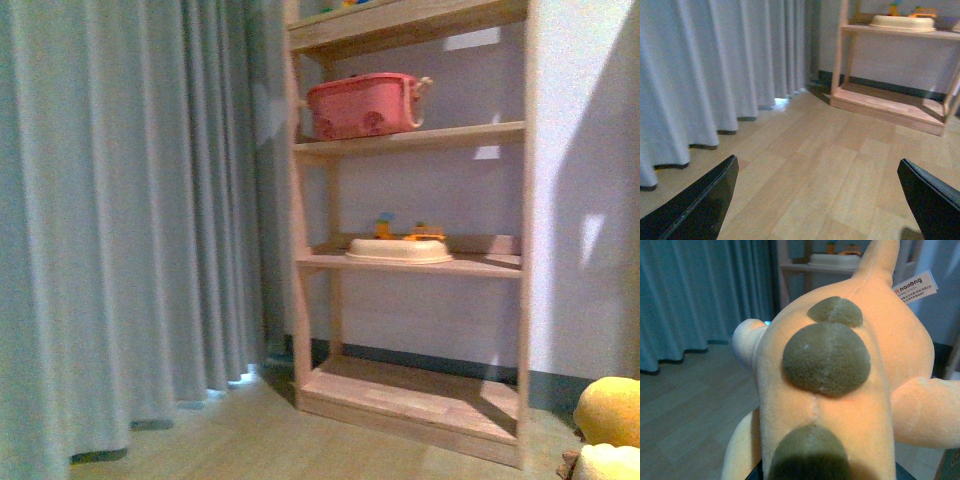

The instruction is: Put away toys

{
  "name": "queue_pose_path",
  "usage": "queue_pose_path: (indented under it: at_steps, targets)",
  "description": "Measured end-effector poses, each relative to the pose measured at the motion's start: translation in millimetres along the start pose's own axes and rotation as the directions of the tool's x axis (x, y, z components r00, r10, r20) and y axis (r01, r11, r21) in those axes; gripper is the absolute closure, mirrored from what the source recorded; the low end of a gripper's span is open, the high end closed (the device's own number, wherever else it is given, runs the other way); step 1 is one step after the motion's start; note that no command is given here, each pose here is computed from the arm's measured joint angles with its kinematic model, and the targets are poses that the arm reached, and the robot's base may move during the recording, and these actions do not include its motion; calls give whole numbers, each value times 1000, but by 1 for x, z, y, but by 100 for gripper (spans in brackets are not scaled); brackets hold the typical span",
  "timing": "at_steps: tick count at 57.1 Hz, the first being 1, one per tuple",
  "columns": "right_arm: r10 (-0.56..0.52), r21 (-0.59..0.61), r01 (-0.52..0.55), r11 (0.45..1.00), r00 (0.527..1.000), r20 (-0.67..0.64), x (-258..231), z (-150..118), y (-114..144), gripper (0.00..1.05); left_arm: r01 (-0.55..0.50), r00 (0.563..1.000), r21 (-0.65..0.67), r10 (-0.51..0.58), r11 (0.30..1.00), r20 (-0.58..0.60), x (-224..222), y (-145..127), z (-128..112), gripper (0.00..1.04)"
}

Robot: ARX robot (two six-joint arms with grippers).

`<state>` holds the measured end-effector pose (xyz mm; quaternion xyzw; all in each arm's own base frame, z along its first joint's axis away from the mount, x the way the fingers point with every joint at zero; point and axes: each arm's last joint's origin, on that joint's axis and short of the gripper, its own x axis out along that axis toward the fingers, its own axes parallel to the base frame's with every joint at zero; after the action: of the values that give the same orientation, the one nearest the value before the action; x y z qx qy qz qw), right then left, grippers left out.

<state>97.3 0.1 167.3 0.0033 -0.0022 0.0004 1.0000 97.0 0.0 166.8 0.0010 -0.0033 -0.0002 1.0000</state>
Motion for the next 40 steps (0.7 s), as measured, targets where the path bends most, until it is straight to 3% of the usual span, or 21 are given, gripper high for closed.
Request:
queue_pose_path:
  at_steps: [40]
  targets:
    - [-10, 0, 10, 1000, 1000, 1, 0, 0, 0, 88, 5, 1000, 0, -5, 1000, -1, 0, 0, 0, 6]
